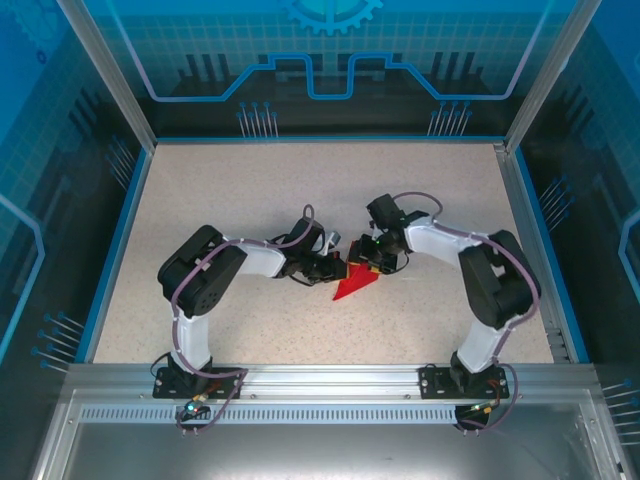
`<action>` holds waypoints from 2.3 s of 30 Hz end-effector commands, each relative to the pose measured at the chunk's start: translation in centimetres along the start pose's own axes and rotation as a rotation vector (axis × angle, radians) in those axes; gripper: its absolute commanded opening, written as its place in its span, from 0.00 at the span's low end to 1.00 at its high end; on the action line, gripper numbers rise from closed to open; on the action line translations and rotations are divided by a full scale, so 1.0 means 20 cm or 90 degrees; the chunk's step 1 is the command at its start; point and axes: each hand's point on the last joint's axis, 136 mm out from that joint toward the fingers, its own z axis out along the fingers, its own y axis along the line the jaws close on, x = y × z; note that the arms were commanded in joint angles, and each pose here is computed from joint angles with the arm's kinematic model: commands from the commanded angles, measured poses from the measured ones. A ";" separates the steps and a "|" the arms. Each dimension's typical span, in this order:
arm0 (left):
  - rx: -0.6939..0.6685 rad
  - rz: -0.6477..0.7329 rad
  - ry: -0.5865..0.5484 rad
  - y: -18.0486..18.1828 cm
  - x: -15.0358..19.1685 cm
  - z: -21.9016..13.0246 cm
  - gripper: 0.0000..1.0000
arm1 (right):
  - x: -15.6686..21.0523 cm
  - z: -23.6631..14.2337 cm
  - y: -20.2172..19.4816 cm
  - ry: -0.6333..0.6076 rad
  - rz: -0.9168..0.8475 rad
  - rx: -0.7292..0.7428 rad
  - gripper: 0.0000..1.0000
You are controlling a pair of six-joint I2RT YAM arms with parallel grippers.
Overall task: Fold a paper plane with a square sheet of paper (pick it up from the middle)
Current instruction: Fourth fold the wing at the center of the table.
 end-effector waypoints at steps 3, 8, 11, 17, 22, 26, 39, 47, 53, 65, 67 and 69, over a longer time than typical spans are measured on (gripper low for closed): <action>-0.120 -0.054 0.060 0.27 0.15 0.04 0.00 | -0.06 -0.14 0.12 -0.104 -0.066 -0.098 0.50; -0.145 -0.059 0.077 0.29 0.16 0.03 0.00 | -0.03 -0.10 0.12 -0.116 -0.078 -0.124 0.28; -0.154 -0.054 0.079 0.30 0.16 0.02 0.00 | -0.02 -0.07 0.13 -0.119 -0.090 -0.128 0.16; -0.163 -0.054 0.076 0.29 0.14 0.01 0.00 | -0.01 0.02 0.12 -0.098 -0.093 -0.123 0.07; -0.169 -0.054 0.077 0.29 0.14 0.01 0.00 | 0.01 0.09 0.10 -0.077 -0.088 -0.112 0.05; -0.170 -0.055 0.079 0.28 0.14 0.01 0.00 | 0.03 0.12 0.07 -0.065 -0.085 -0.110 0.05; -0.183 -0.064 0.089 0.31 0.17 0.00 0.00 | 0.11 0.23 -0.13 -0.025 -0.051 -0.039 0.05; -0.195 -0.068 0.100 0.35 0.20 0.00 0.00 | 0.03 0.18 -0.24 -0.064 -0.027 -0.027 0.04; -0.193 -0.067 0.103 0.34 0.21 0.00 0.00 | -0.06 0.03 -0.06 -0.124 -0.076 -0.084 0.05; -0.192 -0.063 0.106 0.33 0.20 0.00 0.00 | 0.00 0.15 0.02 -0.086 -0.090 -0.101 0.05; -0.193 -0.061 0.107 0.34 0.21 0.00 0.00 | 0.00 0.17 -0.01 -0.080 -0.078 -0.097 0.04; -0.195 -0.058 0.109 0.34 0.21 0.00 0.00 | -0.01 0.19 -0.05 -0.076 -0.068 -0.089 0.04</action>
